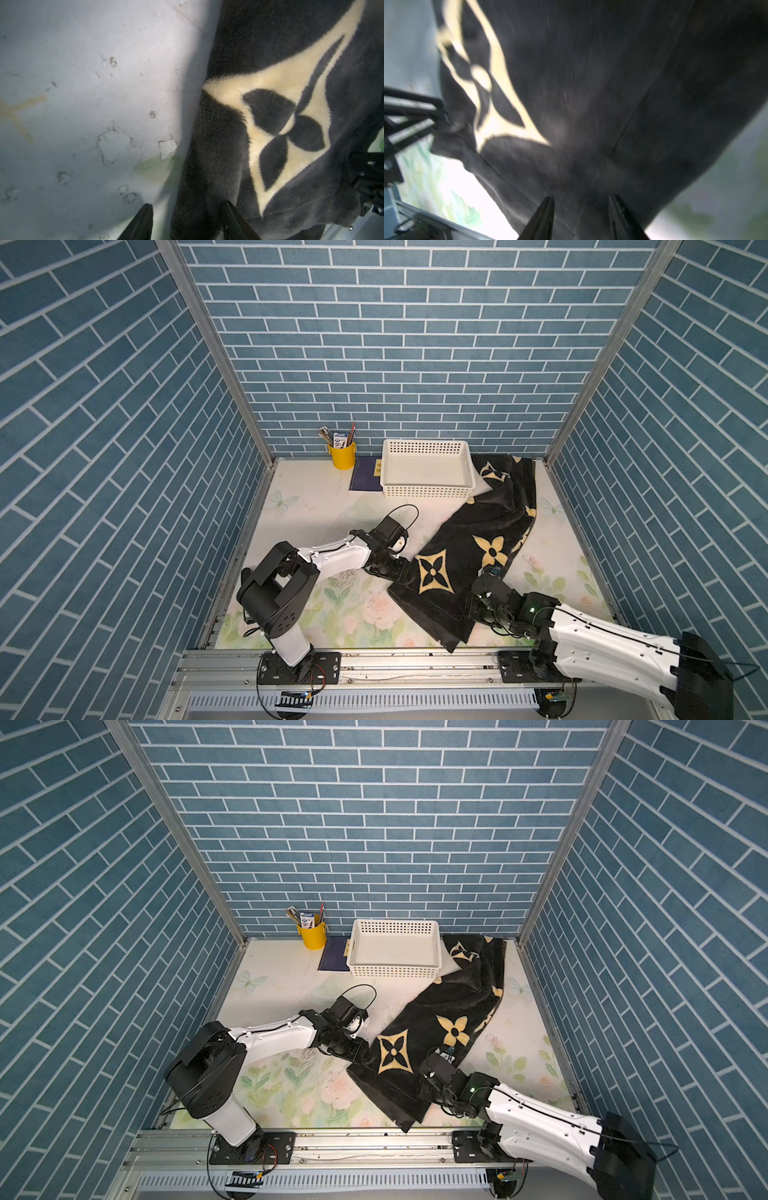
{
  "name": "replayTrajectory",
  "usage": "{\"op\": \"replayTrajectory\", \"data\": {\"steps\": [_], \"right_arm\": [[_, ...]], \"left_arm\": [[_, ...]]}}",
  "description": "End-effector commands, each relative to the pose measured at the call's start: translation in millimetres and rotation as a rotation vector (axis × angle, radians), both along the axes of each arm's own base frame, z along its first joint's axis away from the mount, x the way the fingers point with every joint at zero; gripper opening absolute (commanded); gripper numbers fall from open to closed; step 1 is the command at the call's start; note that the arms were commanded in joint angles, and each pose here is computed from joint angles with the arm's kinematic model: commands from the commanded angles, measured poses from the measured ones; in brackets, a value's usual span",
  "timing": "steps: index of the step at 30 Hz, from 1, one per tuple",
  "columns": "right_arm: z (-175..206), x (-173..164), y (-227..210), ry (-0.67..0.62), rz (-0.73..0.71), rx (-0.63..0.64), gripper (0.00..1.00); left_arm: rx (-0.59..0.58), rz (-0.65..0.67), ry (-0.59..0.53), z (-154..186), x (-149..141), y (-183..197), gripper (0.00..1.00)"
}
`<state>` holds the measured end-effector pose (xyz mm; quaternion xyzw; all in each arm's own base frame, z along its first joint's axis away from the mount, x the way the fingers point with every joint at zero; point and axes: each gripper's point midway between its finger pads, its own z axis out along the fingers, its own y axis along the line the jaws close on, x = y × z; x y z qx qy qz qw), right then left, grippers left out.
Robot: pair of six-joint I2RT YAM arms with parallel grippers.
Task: Roll up the pillowcase
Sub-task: Roll the pillowcase at the center of the board.
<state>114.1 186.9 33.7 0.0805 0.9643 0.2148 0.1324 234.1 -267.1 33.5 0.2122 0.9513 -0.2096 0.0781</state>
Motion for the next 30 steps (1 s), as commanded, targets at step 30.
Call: {"op": "replayTrajectory", "data": {"steps": [30], "right_arm": [[-17.5,-63.0,11.5,0.138,-0.002,-0.125,0.26]], "left_arm": [[0.026,-0.060,-0.036,6.4,-25.0,-2.5,0.49]]}}
